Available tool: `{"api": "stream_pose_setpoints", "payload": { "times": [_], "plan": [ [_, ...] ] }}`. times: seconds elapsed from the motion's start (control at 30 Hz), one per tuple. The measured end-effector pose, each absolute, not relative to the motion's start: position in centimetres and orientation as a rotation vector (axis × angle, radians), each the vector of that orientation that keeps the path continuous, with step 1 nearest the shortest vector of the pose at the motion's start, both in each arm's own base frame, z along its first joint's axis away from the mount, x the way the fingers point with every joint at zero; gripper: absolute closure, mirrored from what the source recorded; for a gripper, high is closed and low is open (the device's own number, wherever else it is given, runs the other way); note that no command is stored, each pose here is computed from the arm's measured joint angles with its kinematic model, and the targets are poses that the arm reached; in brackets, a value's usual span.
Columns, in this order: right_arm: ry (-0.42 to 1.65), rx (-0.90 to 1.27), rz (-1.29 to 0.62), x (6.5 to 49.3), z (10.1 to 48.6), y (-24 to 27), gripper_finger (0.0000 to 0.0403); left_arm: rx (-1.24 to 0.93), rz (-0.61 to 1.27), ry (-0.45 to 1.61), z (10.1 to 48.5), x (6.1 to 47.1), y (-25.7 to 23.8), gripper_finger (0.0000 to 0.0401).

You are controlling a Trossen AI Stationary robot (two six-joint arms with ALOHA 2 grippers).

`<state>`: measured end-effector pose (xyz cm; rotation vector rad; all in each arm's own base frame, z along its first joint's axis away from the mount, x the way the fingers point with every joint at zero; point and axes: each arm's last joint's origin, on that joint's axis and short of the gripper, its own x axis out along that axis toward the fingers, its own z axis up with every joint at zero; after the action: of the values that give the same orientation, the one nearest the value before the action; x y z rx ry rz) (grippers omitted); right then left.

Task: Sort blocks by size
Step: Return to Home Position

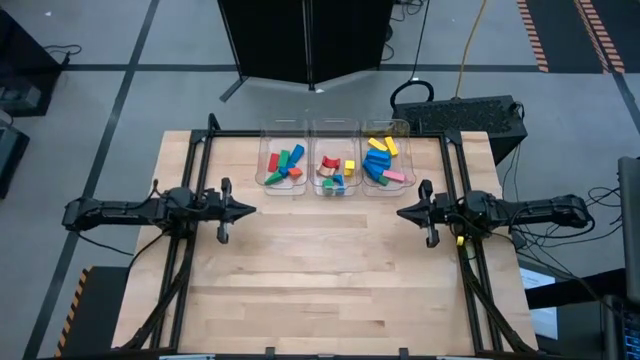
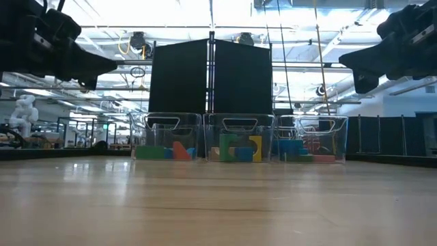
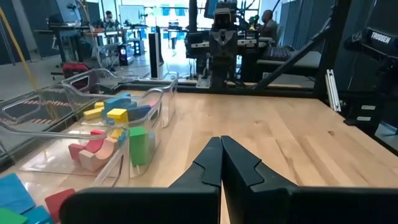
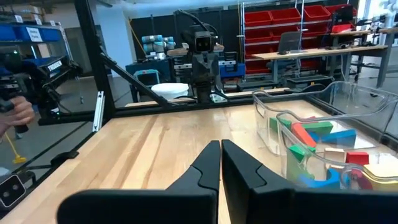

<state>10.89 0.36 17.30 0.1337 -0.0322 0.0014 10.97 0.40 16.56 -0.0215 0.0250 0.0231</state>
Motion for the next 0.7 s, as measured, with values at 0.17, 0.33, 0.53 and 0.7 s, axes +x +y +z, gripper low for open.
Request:
{"api": "stream_pose_setpoints", "payload": {
  "times": [0.17,0.33,0.53,0.7],
  "plan": [
    [-0.024,0.138,0.001,10.9,17.2,0.4,0.0403,-0.029,0.029,0.043,16.3,10.2,0.4,0.0401],
    [-0.025,0.139,0.000,10.9,17.2,0.4,0.0403,-0.024,0.017,-0.024,16.8,9.7,0.3,0.0401],
    [-0.016,0.138,-0.004,10.9,17.1,0.3,0.0403,-0.022,-0.012,-0.016,16.7,9.7,0.2,0.0401],
    [-0.043,0.138,0.001,10.9,17.4,0.4,0.0403,-0.019,-0.059,-0.017,16.7,9.7,-0.1,0.0401]
  ]
}}
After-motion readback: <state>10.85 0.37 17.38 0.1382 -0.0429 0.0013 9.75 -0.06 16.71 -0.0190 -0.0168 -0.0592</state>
